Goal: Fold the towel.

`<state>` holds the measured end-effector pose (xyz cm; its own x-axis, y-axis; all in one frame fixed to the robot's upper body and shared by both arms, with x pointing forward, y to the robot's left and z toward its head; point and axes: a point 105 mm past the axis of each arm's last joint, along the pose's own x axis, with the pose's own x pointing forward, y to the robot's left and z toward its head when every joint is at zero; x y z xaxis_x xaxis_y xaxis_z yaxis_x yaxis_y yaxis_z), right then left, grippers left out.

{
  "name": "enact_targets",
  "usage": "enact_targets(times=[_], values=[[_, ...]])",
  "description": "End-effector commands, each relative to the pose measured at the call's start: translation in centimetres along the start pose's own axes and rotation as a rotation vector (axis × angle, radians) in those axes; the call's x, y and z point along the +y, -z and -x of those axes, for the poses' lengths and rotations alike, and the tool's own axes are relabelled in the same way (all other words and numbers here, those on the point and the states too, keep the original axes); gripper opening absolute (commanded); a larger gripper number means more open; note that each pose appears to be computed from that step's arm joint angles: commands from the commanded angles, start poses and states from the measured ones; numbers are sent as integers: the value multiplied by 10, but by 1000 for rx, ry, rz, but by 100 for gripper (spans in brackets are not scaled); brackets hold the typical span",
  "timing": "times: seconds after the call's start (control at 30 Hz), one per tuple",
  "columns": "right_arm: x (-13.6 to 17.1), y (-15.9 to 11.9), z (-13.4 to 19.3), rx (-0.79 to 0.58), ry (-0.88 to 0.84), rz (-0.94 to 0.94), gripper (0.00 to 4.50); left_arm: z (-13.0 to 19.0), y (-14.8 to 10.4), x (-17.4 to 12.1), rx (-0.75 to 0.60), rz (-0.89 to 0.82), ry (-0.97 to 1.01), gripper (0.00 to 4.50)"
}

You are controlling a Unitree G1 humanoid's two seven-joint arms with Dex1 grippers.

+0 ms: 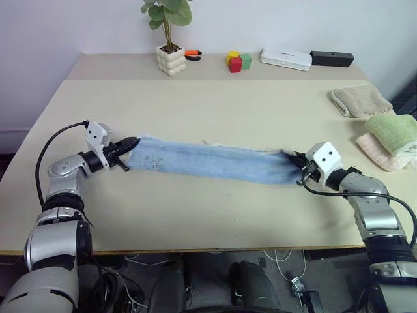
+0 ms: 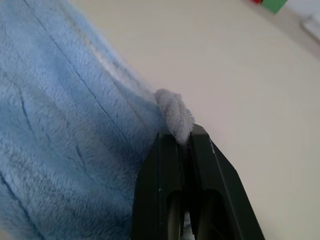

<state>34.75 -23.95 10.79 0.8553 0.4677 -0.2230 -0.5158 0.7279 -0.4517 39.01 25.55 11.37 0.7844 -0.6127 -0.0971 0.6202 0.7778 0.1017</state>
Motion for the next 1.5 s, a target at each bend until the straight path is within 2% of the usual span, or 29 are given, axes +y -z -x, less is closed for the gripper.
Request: enact_targets(times=[0.03, 0.07, 0.23, 0.3, 0.4, 0.5, 0.7, 0.83, 0.87, 0.93, 1.0, 1.03, 1.1, 1.2, 1.3, 1.37, 1.5], values=[[-3, -7, 2, -8, 5, 7, 64, 1, -3, 5, 0, -8, -33, 63], [-5, -7, 2, -5, 11, 11, 100, 1, -4, 6, 2, -20, -37, 96], [-17, -4, 5, 12, 47, -18, 361, 7, -7, 10, -5, -7, -44, 354], [-26, -3, 9, 23, 92, 2, 449, 12, -8, 15, -9, -7, -66, 449], [-38, -7, 12, 6, 145, -7, 449, 20, -12, 22, -20, -9, -97, 449], [-48, -5, 15, 45, 199, 51, 449, 29, -17, 31, -32, 13, -135, 449], [-58, -7, 16, 44, 270, 61, 449, 36, -35, 39, -122, 62, -154, 449], [-65, -37, 13, -65, 297, 9, 449, 25, -69, 35, -235, 56, -117, 449], [-61, -54, 8, -133, 274, -46, 449, 19, -76, 29, -260, 72, -82, 449], [-41, -87, -4, -249, 217, -142, 399, 4, -90, 10, -290, 84, 5, 396], [-24, -103, -12, -282, 175, -171, 319, -6, -103, -4, -326, 91, 43, 315], [-16, -107, -15, -285, 161, -178, 266, -10, -109, -10, -357, 120, 52, 261], [11, -112, -31, -302, 159, -282, 167, -33, -114, -41, -387, 163, 107, 165], [39, -105, -44, -256, 169, -322, 9, -55, -106, -70, -386, 256, 94, 5], [45, -91, -53, -216, 214, -404, 3, -72, -89, -94, -360, 324, 89, 1], [52, -70, -62, -151, 250, -435, 3, -86, -75, -106, -339, 421, 78, 1], [70, -36, -70, -64, 272, -458, 3, -103, -43, -115, -233, 405, 40, 1]])
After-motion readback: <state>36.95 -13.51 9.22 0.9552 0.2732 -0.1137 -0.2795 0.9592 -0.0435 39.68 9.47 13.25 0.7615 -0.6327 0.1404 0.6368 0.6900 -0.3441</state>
